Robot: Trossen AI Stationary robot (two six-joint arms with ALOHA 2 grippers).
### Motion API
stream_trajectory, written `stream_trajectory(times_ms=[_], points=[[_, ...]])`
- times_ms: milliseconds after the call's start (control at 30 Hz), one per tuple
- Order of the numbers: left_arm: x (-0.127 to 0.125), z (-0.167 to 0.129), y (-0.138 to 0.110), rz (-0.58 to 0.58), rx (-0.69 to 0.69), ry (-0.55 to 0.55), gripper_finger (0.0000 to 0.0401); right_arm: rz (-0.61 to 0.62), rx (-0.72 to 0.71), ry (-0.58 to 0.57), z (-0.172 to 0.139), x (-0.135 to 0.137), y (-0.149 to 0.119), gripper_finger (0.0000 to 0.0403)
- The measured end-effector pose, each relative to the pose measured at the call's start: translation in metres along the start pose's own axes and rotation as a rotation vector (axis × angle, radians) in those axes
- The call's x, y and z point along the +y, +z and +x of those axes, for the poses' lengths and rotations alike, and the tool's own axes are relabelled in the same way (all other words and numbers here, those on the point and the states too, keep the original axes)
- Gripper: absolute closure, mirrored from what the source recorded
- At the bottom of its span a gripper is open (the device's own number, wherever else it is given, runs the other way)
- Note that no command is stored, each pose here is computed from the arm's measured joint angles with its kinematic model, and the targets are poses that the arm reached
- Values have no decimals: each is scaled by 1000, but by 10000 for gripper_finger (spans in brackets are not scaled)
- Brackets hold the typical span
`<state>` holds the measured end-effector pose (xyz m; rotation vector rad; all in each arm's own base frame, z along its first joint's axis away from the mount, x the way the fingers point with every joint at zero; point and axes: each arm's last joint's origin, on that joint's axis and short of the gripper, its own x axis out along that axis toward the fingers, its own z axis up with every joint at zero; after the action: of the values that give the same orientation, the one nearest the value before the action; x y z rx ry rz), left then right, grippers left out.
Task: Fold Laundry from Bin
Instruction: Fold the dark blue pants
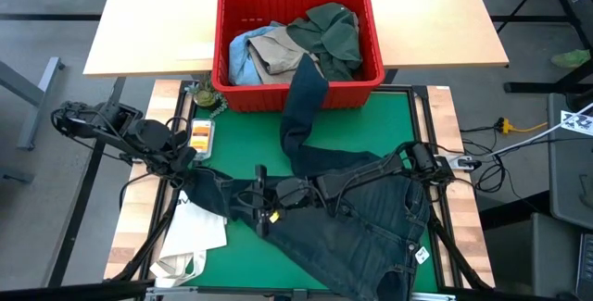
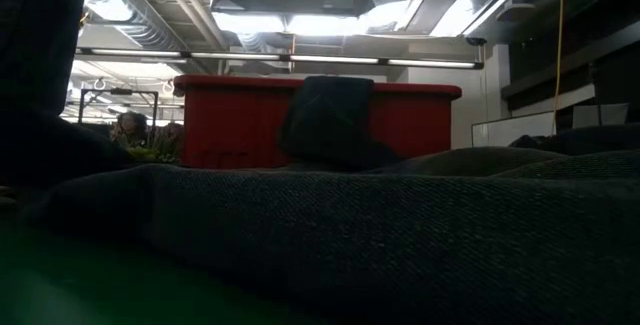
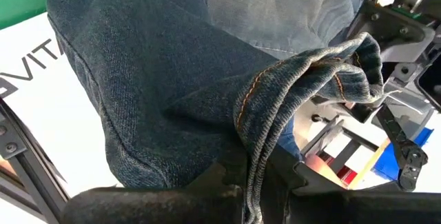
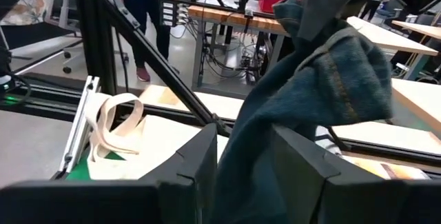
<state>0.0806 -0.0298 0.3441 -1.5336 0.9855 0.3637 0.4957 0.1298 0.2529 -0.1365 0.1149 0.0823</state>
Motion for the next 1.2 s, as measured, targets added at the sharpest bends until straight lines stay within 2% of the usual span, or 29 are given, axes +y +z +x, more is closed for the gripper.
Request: stream_trajectory(times_ms=[133, 300, 433, 633, 800, 933, 1067, 1200], points=[[0, 0, 0, 0, 0, 0, 389, 0, 0, -1, 0, 0, 0, 254], [-1, 2, 0, -1, -1, 8, 389, -1, 13, -65, 0, -2, -1, 202], [-1, 2, 0, -2, -1, 9, 389, 9, 6, -60, 0, -4, 0, 168], [-1, 2, 0, -2, 0, 9, 389, 161, 12, -4, 6, -13, -10, 154], [-1, 2, 0, -1, -1, 8, 389, 217, 21, -38, 10, -30, -15, 160], [-1, 2, 0, 20, -3, 7, 389, 229, -81, -13, 12, -48, -8, 178], [-2, 2, 0, 24, -6, 1, 389, 231, -114, 29, 12, -65, -5, 222], [-2, 2, 0, 25, -11, 0, 389, 257, -99, 56, 13, -76, -9, 291]])
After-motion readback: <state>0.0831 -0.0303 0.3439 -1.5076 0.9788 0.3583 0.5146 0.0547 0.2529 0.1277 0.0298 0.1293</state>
